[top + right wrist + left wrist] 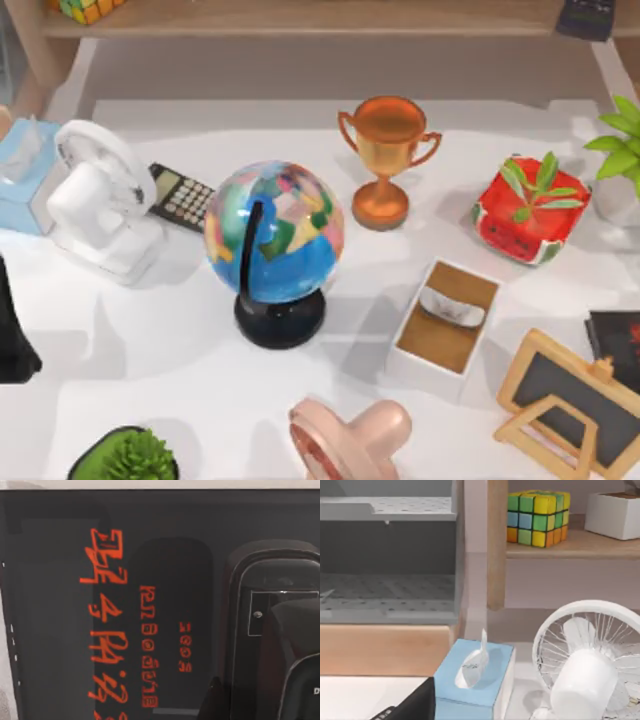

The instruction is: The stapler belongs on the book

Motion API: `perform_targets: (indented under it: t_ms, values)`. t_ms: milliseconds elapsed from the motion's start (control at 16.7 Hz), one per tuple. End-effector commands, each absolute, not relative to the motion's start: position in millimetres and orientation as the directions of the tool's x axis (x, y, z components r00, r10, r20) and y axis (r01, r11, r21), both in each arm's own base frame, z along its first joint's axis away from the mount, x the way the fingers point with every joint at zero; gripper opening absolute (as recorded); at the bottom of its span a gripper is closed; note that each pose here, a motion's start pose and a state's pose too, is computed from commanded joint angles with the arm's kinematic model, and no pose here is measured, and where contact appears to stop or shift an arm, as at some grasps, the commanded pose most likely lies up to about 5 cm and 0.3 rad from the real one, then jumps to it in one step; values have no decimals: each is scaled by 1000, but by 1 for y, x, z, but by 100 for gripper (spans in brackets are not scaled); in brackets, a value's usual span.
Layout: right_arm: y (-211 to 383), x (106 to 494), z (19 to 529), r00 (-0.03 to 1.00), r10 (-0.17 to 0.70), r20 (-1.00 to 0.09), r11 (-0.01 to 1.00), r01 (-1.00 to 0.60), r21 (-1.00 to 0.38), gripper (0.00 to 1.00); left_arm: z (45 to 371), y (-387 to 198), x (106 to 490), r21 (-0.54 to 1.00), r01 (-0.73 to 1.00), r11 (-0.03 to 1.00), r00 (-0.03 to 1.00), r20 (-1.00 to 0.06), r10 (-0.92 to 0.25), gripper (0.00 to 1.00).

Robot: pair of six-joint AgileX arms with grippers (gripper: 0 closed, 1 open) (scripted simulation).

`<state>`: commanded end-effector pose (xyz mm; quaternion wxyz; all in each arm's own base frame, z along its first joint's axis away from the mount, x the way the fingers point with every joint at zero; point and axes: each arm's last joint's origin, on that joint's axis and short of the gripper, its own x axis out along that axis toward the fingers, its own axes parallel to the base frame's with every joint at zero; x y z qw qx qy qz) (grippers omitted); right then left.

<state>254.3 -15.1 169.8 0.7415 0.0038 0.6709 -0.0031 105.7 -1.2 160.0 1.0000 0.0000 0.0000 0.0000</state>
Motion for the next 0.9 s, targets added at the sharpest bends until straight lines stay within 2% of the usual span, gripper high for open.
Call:
perform_targets:
  t_ms: [420, 900]
  values:
    - [-14, 255, 156, 100, 1, -995, 1000, 7, 1, 0, 160, -1, 106, 0, 0, 1000, 1000, 0, 0, 100]
    - [-14, 255, 156, 100, 1, -995, 1000, 7, 1, 60, 160, -1, 106, 0, 0, 1000, 1000, 0, 0, 100]
